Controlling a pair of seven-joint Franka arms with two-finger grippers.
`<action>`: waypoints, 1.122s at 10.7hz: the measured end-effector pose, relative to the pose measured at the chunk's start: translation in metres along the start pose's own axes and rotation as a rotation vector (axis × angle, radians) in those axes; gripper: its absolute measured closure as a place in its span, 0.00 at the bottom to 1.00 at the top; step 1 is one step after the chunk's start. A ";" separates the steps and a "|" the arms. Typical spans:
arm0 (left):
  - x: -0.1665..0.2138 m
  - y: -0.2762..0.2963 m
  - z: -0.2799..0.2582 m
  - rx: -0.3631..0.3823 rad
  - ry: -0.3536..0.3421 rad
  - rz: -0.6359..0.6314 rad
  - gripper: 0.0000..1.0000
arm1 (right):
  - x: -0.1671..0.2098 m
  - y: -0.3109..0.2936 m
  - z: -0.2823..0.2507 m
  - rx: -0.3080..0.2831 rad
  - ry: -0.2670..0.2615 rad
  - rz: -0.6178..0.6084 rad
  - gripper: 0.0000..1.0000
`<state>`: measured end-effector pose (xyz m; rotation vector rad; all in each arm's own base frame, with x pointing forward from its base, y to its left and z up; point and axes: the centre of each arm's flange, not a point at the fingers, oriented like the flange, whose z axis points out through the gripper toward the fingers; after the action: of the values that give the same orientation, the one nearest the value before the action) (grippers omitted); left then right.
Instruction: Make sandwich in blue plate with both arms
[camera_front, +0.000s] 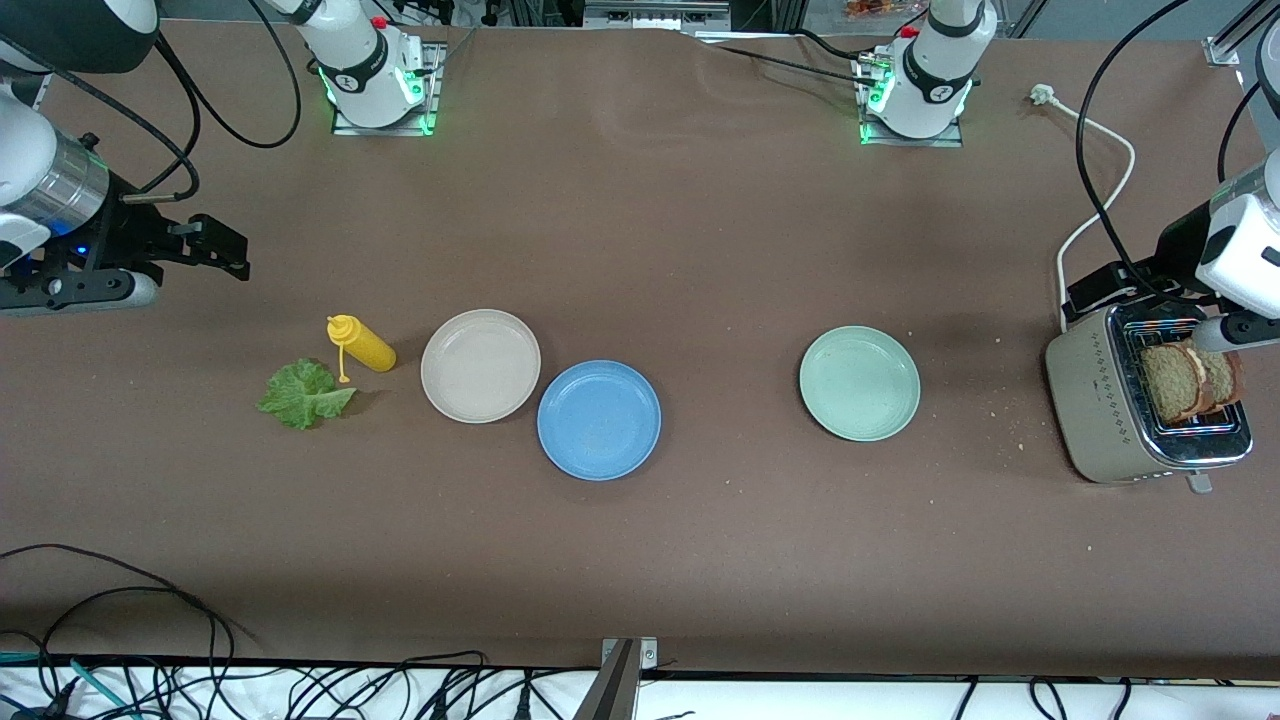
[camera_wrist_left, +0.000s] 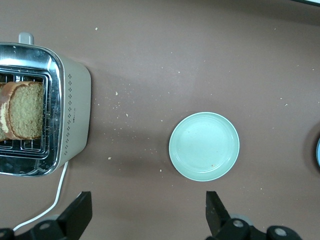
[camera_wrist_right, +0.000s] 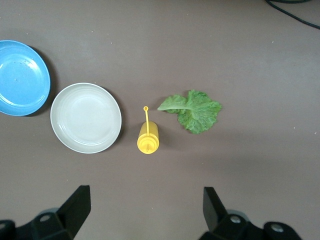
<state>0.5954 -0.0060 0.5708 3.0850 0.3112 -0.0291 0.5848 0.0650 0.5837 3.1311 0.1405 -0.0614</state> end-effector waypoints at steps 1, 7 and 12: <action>0.000 0.000 0.000 0.000 0.000 0.000 0.00 | 0.000 0.000 0.000 0.000 0.000 0.000 0.00; 0.000 0.000 0.000 0.000 0.000 0.000 0.00 | 0.000 0.000 0.000 0.000 0.000 0.000 0.00; 0.001 -0.002 -0.008 -0.003 0.017 -0.004 0.00 | 0.000 0.000 0.000 0.000 0.000 0.000 0.00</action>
<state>0.5963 -0.0031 0.5789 3.0830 0.3184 -0.0027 0.5847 0.0650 0.5837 3.1311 0.1403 -0.0613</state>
